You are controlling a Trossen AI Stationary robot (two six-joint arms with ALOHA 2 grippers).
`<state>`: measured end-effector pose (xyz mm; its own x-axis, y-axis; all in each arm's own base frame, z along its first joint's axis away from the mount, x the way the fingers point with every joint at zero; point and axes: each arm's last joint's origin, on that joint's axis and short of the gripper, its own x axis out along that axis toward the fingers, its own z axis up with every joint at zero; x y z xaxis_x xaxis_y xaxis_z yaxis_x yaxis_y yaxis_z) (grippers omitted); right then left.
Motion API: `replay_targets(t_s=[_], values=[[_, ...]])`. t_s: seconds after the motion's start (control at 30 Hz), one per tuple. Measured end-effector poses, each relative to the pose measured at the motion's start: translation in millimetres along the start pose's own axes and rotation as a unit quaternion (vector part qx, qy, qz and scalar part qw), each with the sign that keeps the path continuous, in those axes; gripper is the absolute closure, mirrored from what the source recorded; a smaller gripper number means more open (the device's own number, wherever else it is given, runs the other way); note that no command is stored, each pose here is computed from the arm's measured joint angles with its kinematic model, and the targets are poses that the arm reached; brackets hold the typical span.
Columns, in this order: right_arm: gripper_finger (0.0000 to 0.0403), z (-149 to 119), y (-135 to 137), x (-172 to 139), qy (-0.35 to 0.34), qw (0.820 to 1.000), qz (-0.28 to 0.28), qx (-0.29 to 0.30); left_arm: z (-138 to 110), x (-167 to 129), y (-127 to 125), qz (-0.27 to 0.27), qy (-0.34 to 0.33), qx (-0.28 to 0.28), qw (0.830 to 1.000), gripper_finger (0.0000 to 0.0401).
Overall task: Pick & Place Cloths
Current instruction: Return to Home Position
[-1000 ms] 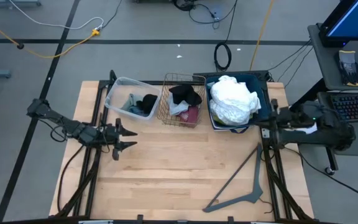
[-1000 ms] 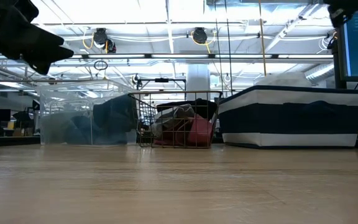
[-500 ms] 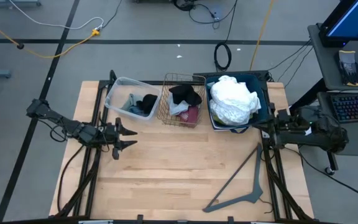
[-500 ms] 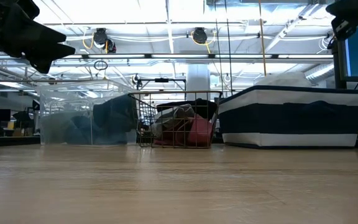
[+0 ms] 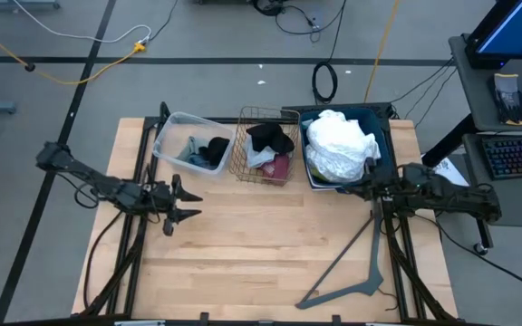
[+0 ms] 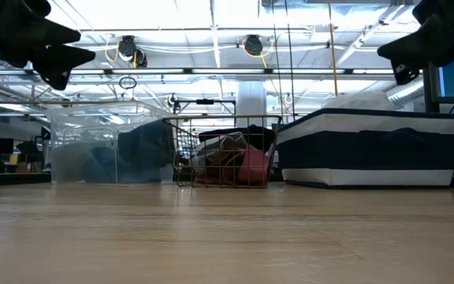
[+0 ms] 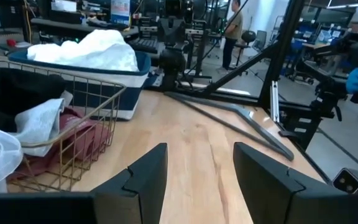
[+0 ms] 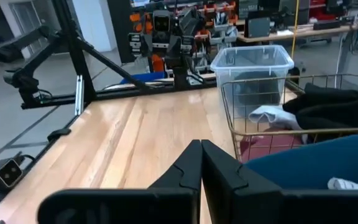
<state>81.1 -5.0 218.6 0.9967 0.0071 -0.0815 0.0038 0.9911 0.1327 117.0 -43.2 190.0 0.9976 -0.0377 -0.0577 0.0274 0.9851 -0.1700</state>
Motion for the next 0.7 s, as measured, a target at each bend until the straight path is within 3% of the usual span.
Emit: replay_targets(t_s=[0.37, 0.57, 0.7], values=[[0.0403, -29.8, -4.8, 10.6, 0.041, 0.999, -0.005, 0.019, -3.4, 18.0, -4.9, 0.01, -0.004, 0.039, 0.999, 0.0217], [0.0403, -33.1, -5.3, 11.6, 0.045, 0.999, -0.004, 0.004, 3.4, 17.5, 7.9, 0.064, -0.027, 0.052, 0.996, 0.0217], [0.0403, -33.6, -5.2, 10.4, 0.045, 0.999, -0.004, -0.008, 4.3, 12.6, 13.9, 0.06, -0.019, 0.059, 0.996, 0.0217]])
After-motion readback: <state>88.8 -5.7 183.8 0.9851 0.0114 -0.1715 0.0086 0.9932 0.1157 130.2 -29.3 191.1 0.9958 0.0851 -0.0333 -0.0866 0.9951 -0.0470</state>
